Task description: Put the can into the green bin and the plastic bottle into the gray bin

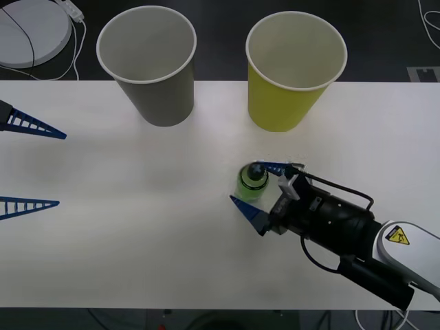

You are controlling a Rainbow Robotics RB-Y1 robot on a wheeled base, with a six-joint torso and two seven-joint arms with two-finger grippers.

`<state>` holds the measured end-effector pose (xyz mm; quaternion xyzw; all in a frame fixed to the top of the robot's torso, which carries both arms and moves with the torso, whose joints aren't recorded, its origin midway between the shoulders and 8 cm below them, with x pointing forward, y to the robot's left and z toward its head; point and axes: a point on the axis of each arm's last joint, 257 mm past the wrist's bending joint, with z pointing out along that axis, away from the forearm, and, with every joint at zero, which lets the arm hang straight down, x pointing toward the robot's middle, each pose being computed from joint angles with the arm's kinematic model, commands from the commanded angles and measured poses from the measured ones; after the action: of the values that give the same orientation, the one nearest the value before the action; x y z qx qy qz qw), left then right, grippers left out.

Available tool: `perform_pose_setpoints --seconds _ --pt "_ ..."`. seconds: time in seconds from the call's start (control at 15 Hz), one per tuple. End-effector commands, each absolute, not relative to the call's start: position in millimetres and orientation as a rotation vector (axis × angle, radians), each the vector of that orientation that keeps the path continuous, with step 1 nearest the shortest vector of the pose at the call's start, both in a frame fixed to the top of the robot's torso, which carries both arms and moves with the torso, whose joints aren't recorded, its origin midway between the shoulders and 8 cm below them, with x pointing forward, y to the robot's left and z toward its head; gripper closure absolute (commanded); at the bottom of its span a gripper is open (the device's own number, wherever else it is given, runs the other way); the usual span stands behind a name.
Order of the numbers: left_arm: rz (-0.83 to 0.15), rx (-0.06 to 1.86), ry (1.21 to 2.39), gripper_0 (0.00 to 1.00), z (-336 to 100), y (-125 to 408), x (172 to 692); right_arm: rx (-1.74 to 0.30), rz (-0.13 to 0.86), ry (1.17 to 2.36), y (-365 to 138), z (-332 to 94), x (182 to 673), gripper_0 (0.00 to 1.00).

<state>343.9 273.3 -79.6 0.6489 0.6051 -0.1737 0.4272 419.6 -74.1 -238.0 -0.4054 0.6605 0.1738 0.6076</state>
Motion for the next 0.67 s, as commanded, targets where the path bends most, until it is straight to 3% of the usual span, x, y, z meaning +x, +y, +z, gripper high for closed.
perform_pose_setpoints --seconds 0.07,0.67 --pt "-0.434 1.621 1.512 0.0 -79.6 273.3 343.9 -0.935 0.405 1.53 -73.7 -238.8 419.1 1.0" --pt "-0.434 1.621 1.512 0.0 -79.6 273.3 343.9 -0.936 0.407 1.53 -73.5 -238.9 418.8 1.0"
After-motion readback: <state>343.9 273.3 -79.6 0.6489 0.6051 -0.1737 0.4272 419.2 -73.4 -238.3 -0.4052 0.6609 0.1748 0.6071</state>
